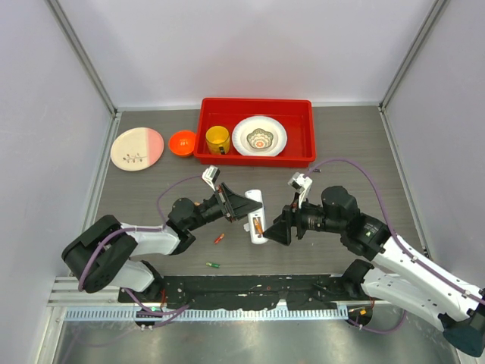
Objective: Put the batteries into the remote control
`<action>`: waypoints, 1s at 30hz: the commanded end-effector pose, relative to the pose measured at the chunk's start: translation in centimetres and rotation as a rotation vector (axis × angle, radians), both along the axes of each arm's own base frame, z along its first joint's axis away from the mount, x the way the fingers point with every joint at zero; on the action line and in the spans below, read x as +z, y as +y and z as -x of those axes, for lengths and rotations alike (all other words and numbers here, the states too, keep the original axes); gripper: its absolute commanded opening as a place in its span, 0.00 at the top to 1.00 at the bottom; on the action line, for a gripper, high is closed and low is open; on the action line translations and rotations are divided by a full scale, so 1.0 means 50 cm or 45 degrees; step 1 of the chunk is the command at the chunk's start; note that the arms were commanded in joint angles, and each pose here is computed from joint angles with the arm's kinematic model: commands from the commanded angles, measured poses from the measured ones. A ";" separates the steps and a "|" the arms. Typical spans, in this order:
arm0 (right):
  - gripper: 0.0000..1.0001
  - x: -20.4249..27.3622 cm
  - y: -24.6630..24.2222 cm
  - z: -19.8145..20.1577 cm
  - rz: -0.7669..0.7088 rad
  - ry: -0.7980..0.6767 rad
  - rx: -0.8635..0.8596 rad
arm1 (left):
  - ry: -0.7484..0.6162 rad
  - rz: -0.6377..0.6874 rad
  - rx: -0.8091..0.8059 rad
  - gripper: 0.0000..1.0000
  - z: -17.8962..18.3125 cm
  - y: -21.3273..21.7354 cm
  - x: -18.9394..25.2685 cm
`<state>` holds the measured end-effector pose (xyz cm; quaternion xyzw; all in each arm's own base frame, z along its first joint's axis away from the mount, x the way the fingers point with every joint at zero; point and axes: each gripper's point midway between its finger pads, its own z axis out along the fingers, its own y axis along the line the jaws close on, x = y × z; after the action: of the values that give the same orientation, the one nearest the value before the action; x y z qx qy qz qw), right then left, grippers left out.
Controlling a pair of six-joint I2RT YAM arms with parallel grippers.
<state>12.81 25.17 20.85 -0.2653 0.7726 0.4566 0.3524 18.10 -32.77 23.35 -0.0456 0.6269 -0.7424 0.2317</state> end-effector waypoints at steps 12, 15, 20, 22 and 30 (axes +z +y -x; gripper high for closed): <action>0.26 0.026 0.018 -0.022 -0.064 -0.026 -0.023 | -0.277 0.244 -0.017 1.00 0.041 0.030 0.121; 0.26 0.025 0.021 -0.020 -0.066 -0.013 -0.014 | -0.276 0.242 -0.015 1.00 0.041 0.031 0.120; 0.26 0.027 0.024 -0.020 -0.073 -0.008 -0.009 | -0.272 0.239 -0.013 1.00 0.040 0.031 0.117; 0.25 0.030 0.023 -0.018 -0.076 -0.011 -0.007 | -0.276 0.237 -0.012 1.00 0.040 0.031 0.116; 0.22 0.062 0.027 0.020 -0.139 -0.022 0.120 | -0.271 0.234 -0.010 1.00 0.038 0.030 0.114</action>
<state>12.88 25.96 20.97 -0.2599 0.7707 0.4723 0.3397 17.98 -32.72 23.06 -0.0463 0.6295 -0.7408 0.2298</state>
